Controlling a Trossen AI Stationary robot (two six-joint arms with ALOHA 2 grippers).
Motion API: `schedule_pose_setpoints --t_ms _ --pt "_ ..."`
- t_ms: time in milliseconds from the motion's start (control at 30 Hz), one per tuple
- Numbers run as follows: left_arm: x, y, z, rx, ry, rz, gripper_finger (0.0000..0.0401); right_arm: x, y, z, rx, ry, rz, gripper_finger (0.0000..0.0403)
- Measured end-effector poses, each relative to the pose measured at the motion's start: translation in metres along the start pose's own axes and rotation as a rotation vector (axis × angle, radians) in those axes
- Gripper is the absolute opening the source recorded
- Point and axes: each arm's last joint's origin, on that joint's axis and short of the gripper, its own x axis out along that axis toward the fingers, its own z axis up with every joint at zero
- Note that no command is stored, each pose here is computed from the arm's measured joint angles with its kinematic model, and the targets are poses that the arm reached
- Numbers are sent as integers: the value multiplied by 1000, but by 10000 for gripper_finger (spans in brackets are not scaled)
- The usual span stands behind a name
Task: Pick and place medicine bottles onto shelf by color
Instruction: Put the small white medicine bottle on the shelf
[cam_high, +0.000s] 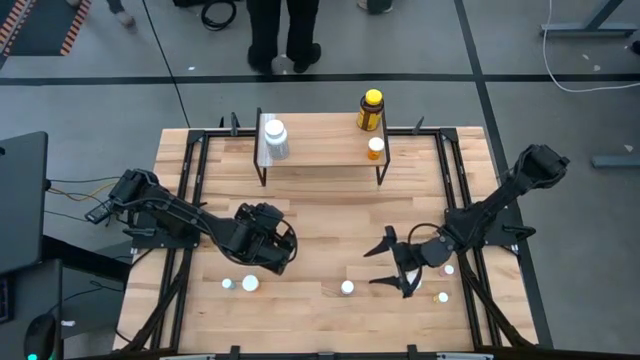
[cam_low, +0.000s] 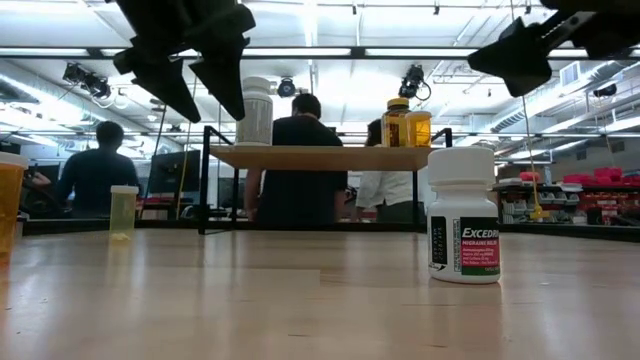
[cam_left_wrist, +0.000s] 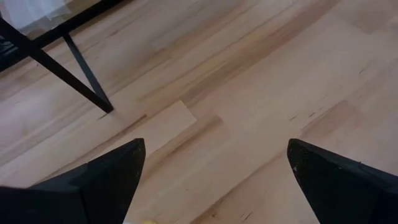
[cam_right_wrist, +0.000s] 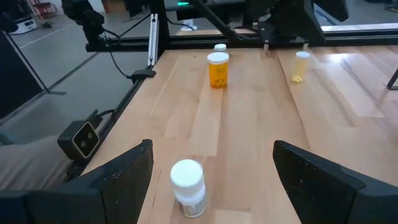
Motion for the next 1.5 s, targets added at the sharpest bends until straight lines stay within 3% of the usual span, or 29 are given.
schedule_pose_setpoints --t_ms 700,1000,1500 --pt "0 -2 1 -21 -6 -17 400 50 15 -49 -13 80 28 334" --pt "0 -2 1 -22 -6 -20 400 79 27 -51 -62 96 33 334" --pt "0 -3 1 -24 -7 -22 400 83 15 -52 -39 145 -21 334"
